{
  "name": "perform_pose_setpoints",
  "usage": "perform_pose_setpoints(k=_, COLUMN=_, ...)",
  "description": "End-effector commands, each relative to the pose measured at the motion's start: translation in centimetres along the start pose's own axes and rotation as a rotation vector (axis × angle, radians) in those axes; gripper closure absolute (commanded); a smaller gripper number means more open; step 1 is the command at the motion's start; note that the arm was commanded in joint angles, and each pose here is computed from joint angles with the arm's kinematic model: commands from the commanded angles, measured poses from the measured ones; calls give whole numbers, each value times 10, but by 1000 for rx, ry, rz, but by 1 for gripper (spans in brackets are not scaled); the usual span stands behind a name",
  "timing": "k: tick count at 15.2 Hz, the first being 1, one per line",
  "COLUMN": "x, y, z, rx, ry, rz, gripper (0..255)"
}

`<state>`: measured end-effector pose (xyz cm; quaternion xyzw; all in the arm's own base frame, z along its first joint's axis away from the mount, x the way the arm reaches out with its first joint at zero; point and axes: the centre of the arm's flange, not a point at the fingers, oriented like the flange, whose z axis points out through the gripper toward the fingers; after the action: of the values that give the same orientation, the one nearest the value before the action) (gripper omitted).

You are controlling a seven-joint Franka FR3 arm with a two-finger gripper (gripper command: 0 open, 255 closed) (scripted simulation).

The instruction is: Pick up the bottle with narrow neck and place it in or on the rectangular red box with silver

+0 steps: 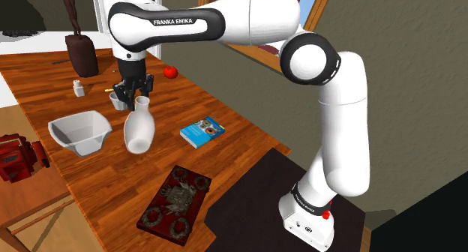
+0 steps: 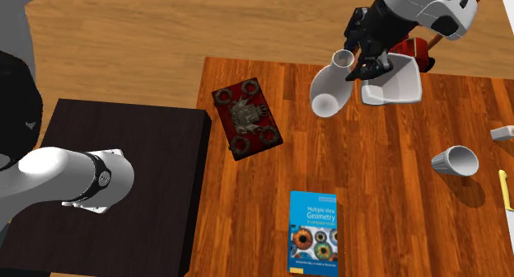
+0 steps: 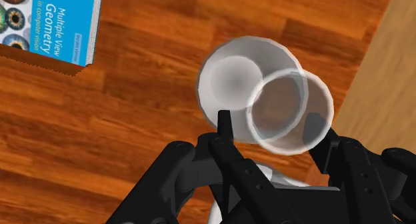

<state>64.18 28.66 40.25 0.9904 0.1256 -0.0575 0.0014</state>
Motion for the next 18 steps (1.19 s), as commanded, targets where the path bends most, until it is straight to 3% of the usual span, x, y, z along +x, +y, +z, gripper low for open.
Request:
perform_pose_setpoints(k=1, x=-24, y=-4, z=-7, rx=-1, ry=0, rz=0, gripper=255)
perform_pose_setpoints(k=18, x=-235, y=-46, z=-64, rx=-1, ry=0, rz=0, gripper=255)
